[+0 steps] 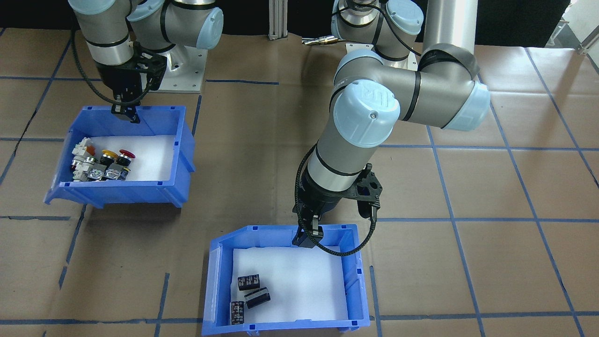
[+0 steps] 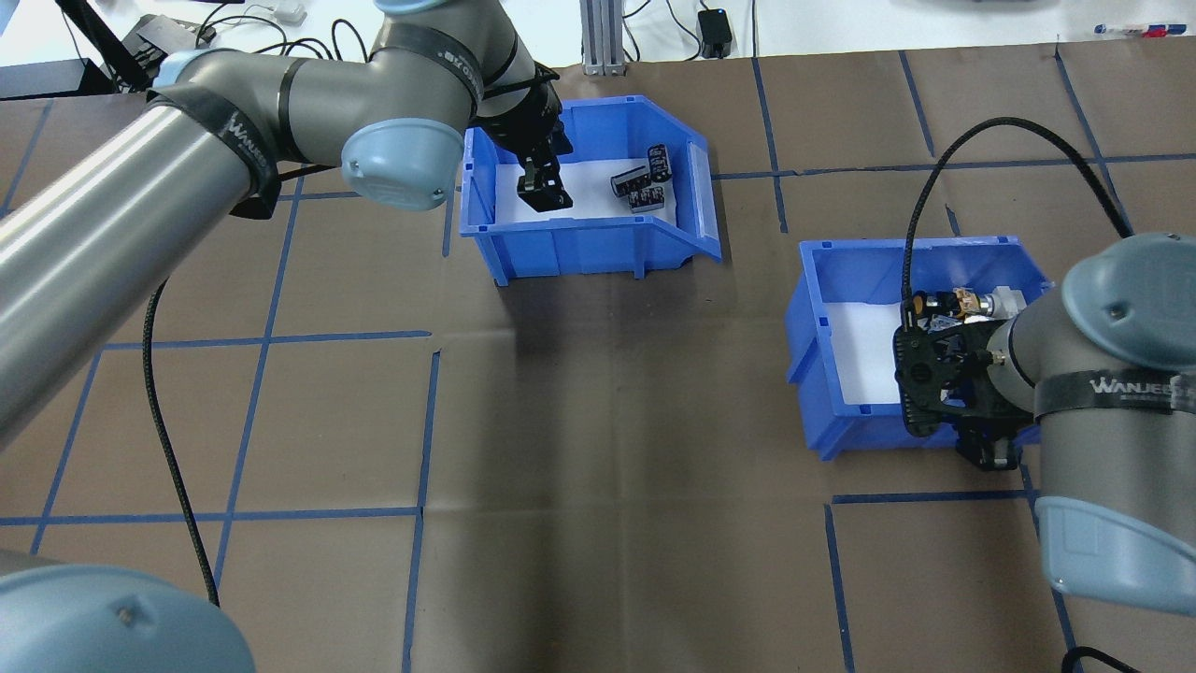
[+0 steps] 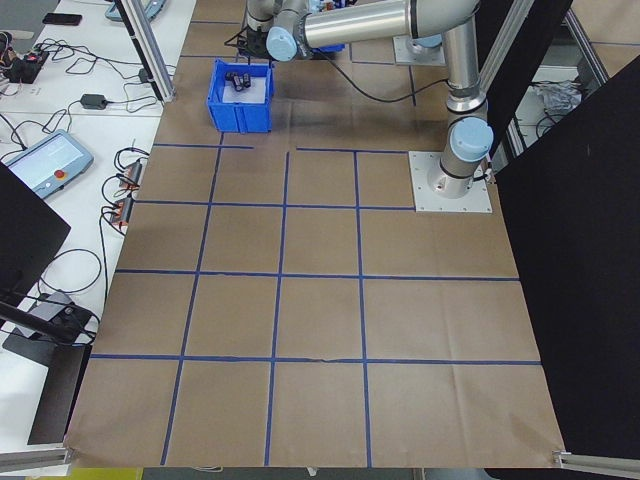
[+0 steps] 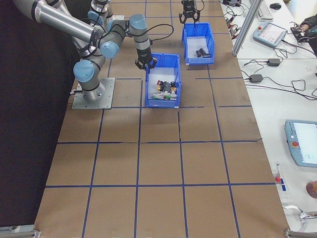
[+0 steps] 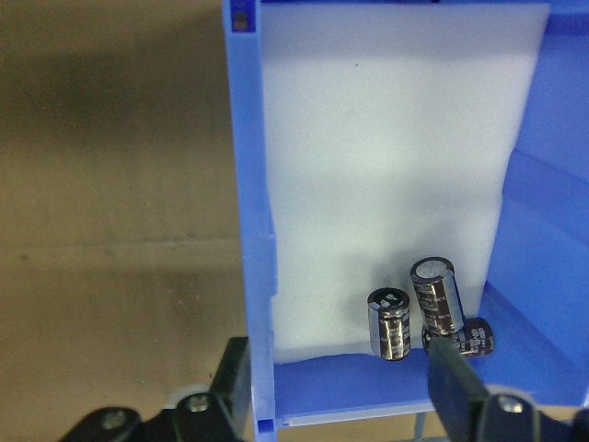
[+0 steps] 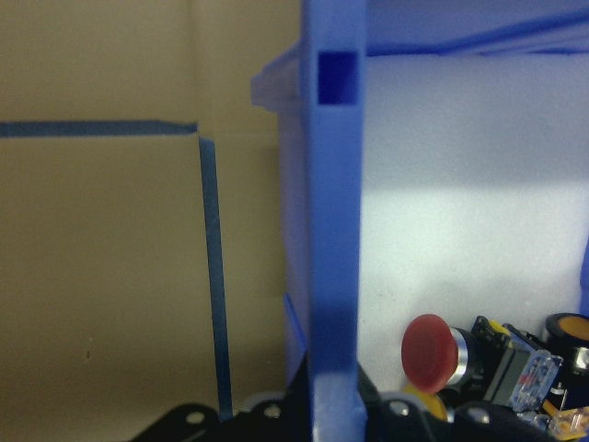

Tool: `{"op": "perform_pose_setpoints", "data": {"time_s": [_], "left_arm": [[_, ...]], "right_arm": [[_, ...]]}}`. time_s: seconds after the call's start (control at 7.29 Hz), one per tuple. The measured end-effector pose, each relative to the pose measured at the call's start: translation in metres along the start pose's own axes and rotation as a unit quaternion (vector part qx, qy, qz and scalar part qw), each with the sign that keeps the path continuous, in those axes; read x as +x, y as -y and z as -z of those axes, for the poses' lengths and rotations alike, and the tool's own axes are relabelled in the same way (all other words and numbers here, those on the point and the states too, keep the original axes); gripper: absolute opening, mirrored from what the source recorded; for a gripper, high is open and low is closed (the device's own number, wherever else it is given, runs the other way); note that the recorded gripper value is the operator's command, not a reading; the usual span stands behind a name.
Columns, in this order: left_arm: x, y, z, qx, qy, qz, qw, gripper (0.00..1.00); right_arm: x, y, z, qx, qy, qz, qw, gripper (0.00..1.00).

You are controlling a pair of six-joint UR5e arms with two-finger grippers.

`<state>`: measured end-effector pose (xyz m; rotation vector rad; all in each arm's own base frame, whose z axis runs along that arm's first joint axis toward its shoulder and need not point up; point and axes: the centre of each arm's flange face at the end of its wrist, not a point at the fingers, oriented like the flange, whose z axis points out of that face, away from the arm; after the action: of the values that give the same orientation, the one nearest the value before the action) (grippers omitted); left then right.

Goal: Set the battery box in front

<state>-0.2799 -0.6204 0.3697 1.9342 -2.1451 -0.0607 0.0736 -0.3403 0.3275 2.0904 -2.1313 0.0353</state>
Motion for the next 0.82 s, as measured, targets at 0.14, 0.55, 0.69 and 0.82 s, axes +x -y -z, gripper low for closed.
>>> {"op": "perform_pose_setpoints", "data": {"time_s": [0.14,0.55,0.69,0.82], "left_arm": [[0.000,0.012,0.029,0.017,0.016,-0.067,0.997,1.00],[-0.027,0.053,0.107,0.026,0.057,-0.303,0.951,1.00],[-0.041,0.059,0.127,0.037,0.080,-0.396,0.914,1.00],[-0.056,0.064,0.143,0.050,0.107,-0.476,0.871,1.00]], "right_arm": [[-0.008,0.025,0.002,0.005,-0.001,-0.002,1.000,0.00],[-0.034,0.089,0.008,0.012,-0.005,-0.003,1.000,0.00],[-0.042,0.108,0.007,0.014,-0.002,-0.003,1.000,0.00],[-0.047,0.126,0.003,0.011,0.001,-0.004,1.000,0.00]]}}
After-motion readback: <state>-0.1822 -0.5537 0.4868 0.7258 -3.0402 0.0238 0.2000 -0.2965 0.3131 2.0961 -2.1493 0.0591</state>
